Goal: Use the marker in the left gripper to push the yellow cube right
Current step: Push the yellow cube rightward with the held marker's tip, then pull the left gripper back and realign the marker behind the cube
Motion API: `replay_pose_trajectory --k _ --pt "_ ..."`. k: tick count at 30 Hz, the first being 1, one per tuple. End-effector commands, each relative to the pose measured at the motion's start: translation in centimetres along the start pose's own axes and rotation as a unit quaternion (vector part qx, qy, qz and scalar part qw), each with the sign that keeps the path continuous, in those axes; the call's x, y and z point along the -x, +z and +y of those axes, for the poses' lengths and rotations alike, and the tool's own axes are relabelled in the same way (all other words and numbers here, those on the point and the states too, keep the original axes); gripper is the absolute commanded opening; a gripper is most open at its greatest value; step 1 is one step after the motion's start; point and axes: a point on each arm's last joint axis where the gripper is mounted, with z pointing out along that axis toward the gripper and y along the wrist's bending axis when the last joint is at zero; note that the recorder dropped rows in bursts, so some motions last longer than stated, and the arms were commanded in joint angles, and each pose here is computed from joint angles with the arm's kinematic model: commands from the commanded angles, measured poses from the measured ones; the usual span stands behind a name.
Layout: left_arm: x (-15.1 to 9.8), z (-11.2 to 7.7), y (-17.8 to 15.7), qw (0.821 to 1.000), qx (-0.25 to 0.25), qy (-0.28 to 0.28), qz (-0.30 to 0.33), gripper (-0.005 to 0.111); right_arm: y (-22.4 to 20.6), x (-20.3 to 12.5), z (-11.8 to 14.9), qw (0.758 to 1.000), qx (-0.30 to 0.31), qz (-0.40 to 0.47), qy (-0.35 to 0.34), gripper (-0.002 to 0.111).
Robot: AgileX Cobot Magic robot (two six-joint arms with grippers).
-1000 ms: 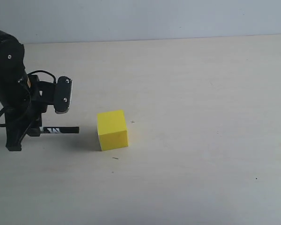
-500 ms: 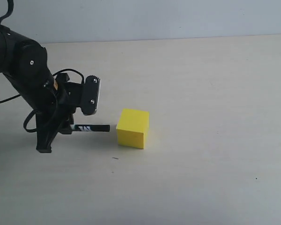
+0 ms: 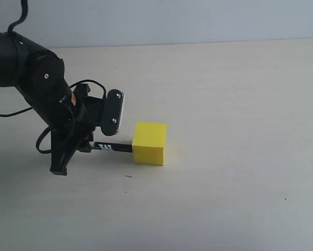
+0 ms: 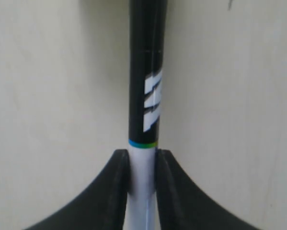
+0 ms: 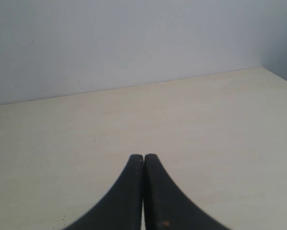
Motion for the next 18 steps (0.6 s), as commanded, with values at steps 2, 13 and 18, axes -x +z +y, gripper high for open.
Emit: replay_pose_trajectory --k 2,13,18 --pt "0.2 0.0 -0.1 1.0 0.004 -0.002 0.003 0.0 0.0 -0.1 0.0 1.0 -0.001 -0.003 -0.007 0.0" --pt "-2.0 0.7 -0.1 0.999 0.001 -0.031 0.029 0.0 0.0 -0.1 0.0 1.0 -0.001 -0.003 -0.007 0.0" --pt "-2.0 0.8 -0.1 0.999 0.002 -0.03 0.029 0.0 0.0 -0.1 0.0 1.0 -0.001 -0.003 -0.007 0.0"
